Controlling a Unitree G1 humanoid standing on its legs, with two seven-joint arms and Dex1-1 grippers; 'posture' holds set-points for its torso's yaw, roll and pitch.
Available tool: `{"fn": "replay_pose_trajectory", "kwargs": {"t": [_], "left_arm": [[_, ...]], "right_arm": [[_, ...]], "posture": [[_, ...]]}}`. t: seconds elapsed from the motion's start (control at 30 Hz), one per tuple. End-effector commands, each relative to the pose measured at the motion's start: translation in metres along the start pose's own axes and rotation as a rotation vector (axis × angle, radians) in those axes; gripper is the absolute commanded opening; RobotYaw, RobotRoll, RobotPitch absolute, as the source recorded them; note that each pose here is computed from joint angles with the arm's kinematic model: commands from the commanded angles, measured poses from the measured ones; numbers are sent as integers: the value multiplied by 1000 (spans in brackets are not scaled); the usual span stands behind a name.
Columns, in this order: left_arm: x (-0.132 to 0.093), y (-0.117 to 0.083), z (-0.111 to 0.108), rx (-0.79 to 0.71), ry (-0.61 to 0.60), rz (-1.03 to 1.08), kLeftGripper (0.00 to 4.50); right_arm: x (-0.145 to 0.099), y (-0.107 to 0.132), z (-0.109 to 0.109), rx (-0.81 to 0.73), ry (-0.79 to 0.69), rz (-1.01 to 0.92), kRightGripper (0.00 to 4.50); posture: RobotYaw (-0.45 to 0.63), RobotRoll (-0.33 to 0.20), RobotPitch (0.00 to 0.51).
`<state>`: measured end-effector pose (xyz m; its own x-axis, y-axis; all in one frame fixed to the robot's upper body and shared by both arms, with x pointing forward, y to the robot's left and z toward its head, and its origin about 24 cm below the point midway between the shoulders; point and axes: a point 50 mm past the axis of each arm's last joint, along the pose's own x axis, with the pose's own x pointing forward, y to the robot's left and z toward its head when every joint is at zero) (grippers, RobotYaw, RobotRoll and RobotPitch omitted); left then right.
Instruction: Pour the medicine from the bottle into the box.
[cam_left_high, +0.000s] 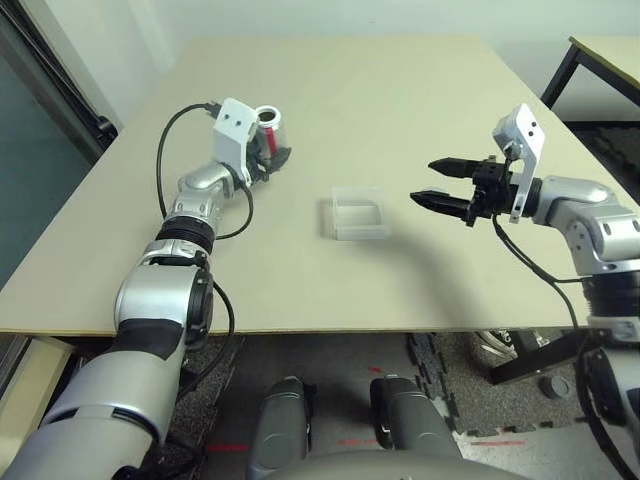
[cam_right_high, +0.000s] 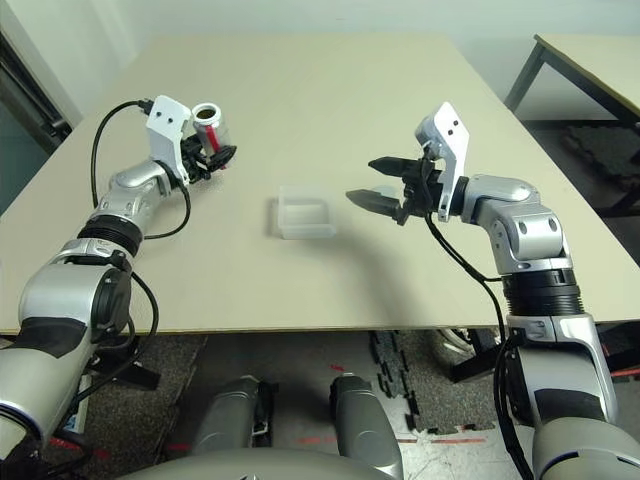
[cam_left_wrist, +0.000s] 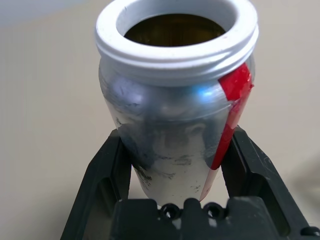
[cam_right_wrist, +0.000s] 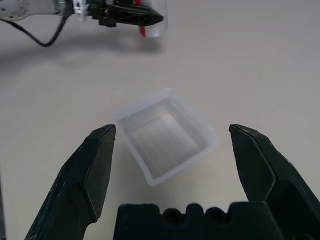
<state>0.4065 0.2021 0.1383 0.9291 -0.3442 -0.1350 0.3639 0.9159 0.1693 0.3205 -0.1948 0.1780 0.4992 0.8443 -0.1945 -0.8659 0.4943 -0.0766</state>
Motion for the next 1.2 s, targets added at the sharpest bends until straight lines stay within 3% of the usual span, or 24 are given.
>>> {"fn": "replay_pose_trajectory", "kwargs": {"t": [0.03,0.4,0.6,0.93,1.07,1.2], "left_arm": [[-2,4,-11,-15,64,58,2773],[-1,0,-25,16,177,124,2773],[9,-12,-12,255,201,43,2773],[34,-55,60,1056,84,-172,2773],[40,-78,74,1447,40,-261,2773],[43,-95,75,1821,18,-347,2773]], "right_arm": [[-1,4,5,-13,10,22,4500],[-1,5,3,-9,16,14,4500],[-1,6,0,-6,18,4,4500],[1,3,0,-7,5,-36,4500],[4,1,1,-12,-9,-54,4500],[8,1,5,-19,-33,-66,4500]], "posture": [[-21,0,66],[-52,0,67],[-63,0,66],[-86,0,55],[-109,0,50],[-145,0,46]]}}
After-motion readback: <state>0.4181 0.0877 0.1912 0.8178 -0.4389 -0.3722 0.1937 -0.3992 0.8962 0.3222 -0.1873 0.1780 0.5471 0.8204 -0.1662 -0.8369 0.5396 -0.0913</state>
